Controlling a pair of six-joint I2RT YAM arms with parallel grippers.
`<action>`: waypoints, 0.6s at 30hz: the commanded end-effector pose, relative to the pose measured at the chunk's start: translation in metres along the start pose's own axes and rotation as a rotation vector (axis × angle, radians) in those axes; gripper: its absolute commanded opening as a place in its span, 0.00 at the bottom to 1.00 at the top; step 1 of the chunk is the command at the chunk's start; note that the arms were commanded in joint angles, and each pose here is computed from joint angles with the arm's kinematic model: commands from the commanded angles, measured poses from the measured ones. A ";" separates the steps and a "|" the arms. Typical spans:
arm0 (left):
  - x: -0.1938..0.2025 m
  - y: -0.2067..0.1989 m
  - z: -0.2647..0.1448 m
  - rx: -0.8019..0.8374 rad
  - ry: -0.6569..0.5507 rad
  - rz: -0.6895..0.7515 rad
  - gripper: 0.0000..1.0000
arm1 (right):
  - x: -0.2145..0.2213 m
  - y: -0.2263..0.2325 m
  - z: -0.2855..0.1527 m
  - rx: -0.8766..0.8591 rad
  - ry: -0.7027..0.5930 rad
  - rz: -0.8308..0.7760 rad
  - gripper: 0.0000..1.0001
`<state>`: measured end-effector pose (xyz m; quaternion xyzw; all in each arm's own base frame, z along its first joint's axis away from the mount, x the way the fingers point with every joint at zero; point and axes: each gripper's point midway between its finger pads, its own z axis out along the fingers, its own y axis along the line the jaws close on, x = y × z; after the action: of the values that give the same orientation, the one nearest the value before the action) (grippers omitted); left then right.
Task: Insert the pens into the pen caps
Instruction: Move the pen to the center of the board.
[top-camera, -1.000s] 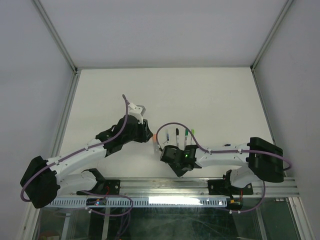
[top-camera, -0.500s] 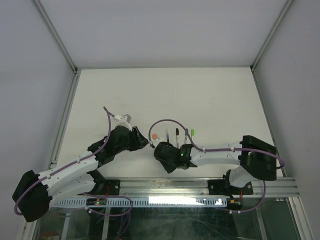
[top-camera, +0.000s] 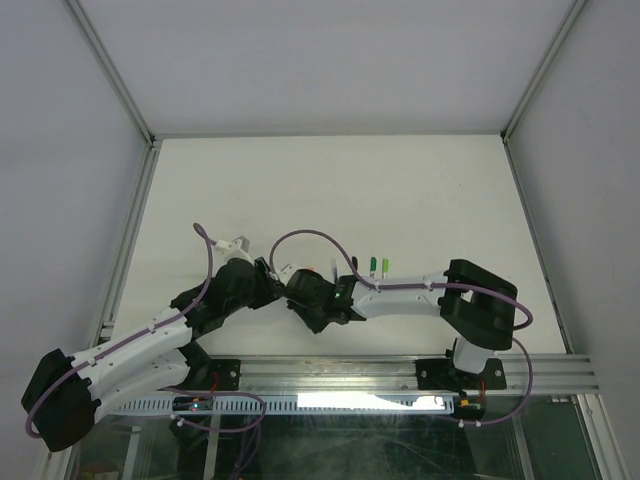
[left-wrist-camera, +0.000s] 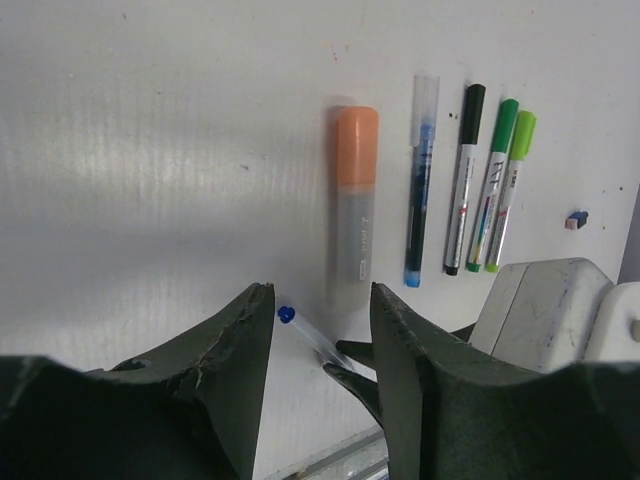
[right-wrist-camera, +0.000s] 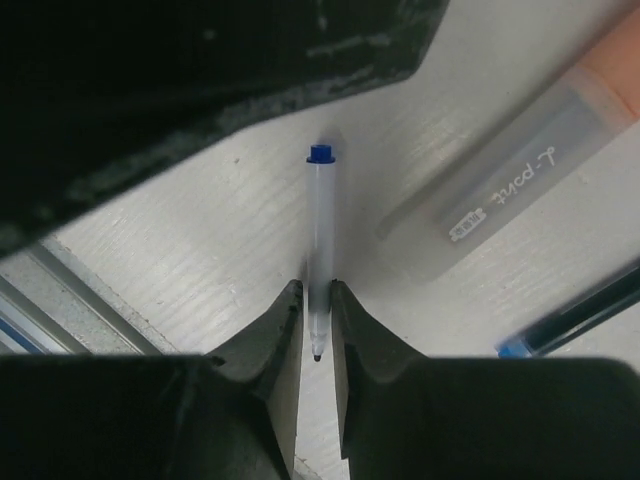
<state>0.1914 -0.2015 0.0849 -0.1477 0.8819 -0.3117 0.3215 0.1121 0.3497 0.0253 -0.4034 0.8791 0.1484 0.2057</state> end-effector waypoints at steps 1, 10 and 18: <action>-0.014 0.001 -0.001 -0.036 -0.052 -0.046 0.44 | -0.015 0.007 -0.005 -0.032 -0.018 -0.057 0.22; -0.012 0.003 0.000 -0.047 -0.049 -0.051 0.45 | 0.006 0.000 -0.015 -0.018 0.040 -0.045 0.24; -0.013 0.002 0.001 -0.049 -0.044 -0.047 0.45 | 0.014 -0.003 -0.017 -0.006 0.058 -0.036 0.25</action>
<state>0.1894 -0.1894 0.0707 -0.1744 0.8922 -0.2769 0.3111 0.1056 0.3354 0.0224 -0.4243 0.8789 0.1273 0.1766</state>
